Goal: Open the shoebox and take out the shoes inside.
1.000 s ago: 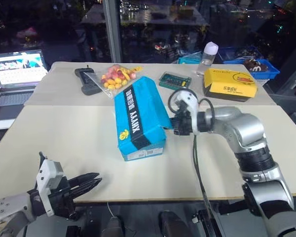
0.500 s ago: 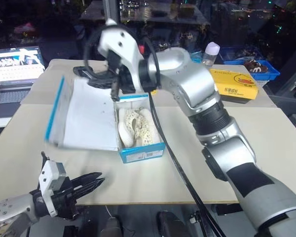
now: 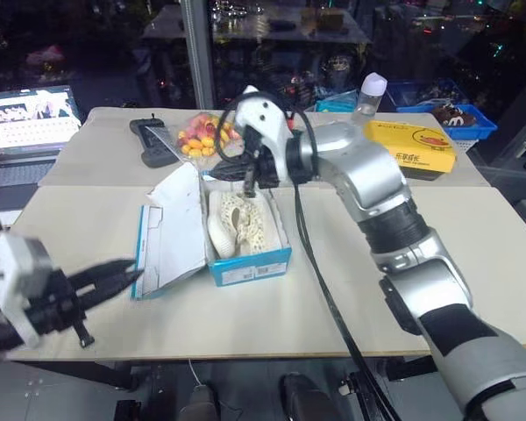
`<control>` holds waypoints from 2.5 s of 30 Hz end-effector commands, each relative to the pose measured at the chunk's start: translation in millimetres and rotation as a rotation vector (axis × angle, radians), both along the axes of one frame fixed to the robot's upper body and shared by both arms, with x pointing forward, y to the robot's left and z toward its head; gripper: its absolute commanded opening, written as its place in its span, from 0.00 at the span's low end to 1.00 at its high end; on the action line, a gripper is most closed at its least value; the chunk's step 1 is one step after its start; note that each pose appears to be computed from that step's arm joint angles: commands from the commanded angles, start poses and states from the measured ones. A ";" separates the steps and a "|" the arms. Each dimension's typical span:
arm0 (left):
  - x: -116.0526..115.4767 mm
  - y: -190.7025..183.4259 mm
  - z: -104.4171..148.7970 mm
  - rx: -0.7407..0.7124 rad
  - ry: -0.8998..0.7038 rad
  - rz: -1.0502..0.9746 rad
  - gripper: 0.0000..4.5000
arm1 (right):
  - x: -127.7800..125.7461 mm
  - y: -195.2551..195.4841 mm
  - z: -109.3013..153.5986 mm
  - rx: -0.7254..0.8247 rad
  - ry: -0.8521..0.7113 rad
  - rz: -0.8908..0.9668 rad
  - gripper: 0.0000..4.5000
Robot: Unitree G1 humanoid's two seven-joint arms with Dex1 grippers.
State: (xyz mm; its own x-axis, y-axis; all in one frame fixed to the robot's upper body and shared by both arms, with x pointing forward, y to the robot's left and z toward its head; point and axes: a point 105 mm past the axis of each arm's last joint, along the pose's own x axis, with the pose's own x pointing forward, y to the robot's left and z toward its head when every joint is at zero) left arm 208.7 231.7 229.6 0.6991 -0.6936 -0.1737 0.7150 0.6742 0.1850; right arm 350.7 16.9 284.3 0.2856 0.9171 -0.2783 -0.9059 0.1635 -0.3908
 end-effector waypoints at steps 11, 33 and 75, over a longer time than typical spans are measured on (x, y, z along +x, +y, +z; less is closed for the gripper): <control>64.4 -1.2 16.9 0.084 0.053 -0.169 0.20 | 19.3 -17.2 -41.1 -0.251 -0.059 -0.063 0.29; 65.5 -2.8 7.2 0.068 0.049 -0.185 0.20 | 31.3 -9.8 -89.4 -0.566 -0.162 0.030 0.99; 61.6 -0.2 -4.2 0.037 0.066 -0.164 0.20 | 2.8 9.1 -100.0 -0.502 -0.112 0.033 0.99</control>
State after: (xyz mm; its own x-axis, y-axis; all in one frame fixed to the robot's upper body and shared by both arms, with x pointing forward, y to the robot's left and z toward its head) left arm 272.9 230.5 215.8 0.5483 -0.7932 -0.2650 0.8350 0.5365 0.1219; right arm 348.4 29.6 188.0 0.2933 0.6997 -0.6515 -0.8606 -0.1036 -0.4986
